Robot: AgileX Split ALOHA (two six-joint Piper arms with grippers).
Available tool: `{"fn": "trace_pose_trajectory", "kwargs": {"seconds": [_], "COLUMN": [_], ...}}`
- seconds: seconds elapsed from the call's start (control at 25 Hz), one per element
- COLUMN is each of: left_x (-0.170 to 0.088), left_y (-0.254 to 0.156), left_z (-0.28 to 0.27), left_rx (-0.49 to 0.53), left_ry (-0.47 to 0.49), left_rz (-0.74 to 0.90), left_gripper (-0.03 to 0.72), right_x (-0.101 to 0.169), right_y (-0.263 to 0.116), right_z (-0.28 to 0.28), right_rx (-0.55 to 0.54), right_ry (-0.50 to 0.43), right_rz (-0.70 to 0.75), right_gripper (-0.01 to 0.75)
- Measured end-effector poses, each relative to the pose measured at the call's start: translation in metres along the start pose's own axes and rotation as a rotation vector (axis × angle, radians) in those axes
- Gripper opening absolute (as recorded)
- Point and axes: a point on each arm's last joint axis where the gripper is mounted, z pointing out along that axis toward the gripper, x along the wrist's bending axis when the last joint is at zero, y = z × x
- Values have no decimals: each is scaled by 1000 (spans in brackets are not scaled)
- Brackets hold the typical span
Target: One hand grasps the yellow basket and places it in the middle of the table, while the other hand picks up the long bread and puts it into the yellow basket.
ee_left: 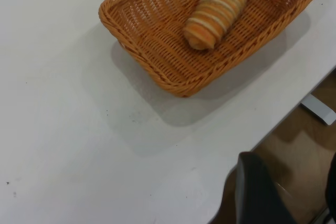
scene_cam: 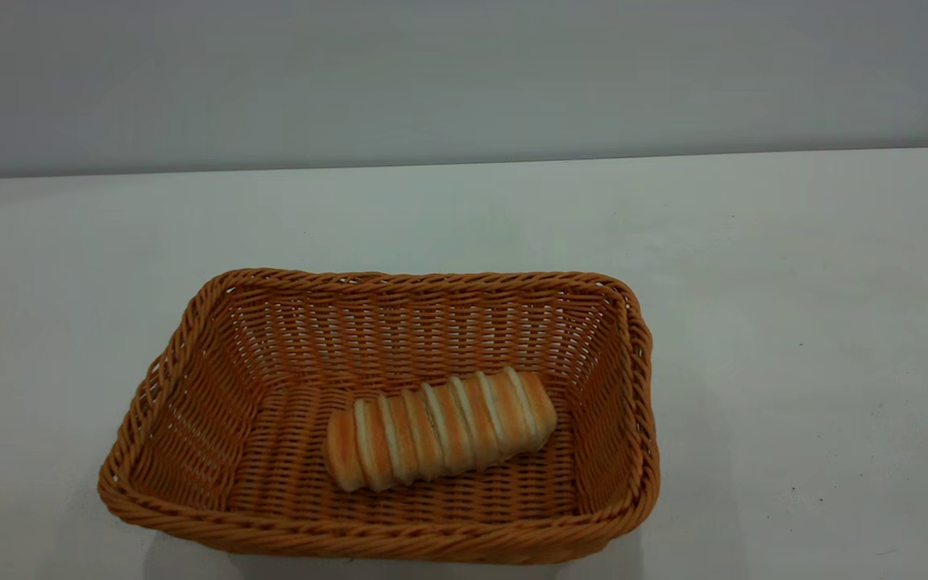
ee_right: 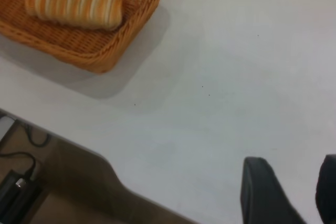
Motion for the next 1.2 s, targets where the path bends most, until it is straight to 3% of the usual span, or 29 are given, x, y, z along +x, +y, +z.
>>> {"fn": "trace_pose_trajectory", "kwargs": {"seconds": [0.36, 0.92, 1.2], "left_x": [-1, -10, -11], "left_y": [0, 3, 3], "left_z": [0, 2, 3], "left_rx": [4, 78, 88], "left_ry": [26, 484, 531], "left_rz": [-23, -395, -435], "left_gripper": [396, 396, 396], "right_x": [0, -3, -3], "right_y": [0, 1, 1], "right_z": [0, 2, 2], "right_rx": [0, 10, 11], "right_ry": [-3, -275, -285], "right_rz": [2, 204, 212], "right_gripper": [237, 237, 237]}}
